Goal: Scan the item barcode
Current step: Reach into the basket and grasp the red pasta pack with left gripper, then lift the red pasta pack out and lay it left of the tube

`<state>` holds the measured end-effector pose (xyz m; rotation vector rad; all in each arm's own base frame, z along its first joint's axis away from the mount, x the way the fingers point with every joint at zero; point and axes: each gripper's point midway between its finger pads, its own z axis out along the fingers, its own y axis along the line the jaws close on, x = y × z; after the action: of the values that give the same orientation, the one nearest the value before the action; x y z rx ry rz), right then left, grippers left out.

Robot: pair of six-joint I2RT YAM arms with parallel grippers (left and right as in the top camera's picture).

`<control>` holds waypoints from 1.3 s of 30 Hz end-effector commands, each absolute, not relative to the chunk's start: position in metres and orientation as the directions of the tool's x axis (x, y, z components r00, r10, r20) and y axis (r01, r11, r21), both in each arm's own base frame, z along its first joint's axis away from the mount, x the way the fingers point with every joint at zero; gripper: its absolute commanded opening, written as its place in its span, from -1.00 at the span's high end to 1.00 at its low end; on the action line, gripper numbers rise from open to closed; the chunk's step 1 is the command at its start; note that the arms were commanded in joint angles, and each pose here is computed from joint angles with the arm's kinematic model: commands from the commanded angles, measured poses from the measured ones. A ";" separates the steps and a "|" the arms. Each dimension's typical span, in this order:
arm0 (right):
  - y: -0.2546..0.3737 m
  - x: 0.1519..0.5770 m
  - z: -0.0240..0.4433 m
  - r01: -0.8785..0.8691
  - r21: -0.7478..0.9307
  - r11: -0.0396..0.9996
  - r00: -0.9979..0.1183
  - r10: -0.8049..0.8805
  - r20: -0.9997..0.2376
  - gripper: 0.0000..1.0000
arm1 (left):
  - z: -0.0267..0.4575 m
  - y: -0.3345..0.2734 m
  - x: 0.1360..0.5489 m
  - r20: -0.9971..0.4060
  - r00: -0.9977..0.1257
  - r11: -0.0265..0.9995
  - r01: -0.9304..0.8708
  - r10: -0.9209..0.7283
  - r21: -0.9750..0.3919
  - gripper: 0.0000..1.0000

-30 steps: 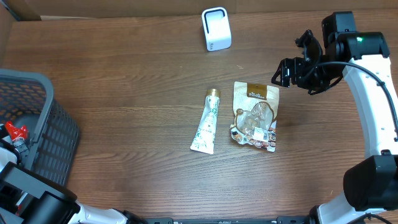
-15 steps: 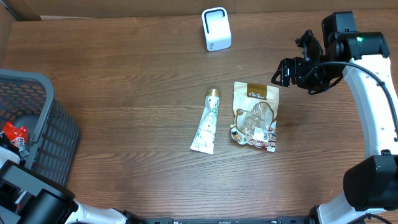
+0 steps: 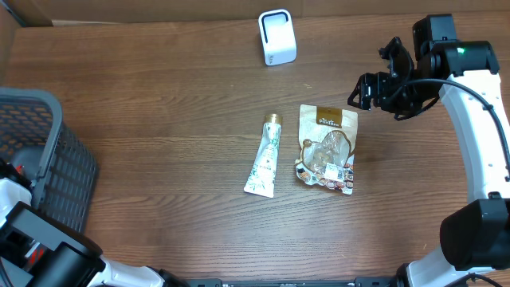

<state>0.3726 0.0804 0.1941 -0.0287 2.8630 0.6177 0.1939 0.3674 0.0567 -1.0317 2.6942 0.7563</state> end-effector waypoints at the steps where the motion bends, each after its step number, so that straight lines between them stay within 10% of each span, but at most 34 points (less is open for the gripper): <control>1: 0.083 0.373 0.192 -0.063 0.411 0.909 -0.979 0.024 -0.204 -0.75 | 0.096 0.366 0.226 -0.471 -0.668 0.624 -0.731 -0.576 0.275 0.92; 25: 0.083 0.367 0.190 -0.054 0.412 0.910 -0.984 0.023 -0.179 -0.75 | 0.389 0.310 0.272 -0.903 -0.428 0.714 -0.641 -0.029 0.281 0.92; 39: 0.076 0.368 0.188 -0.046 0.374 0.926 -0.983 0.025 -0.181 -0.75 | 0.434 0.080 0.297 -0.956 -0.291 0.972 -0.234 -0.032 0.038 0.92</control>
<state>0.3680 0.0767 0.1914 -0.0190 2.8901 0.5872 0.3021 0.1230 0.4111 -0.1642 1.9278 0.3789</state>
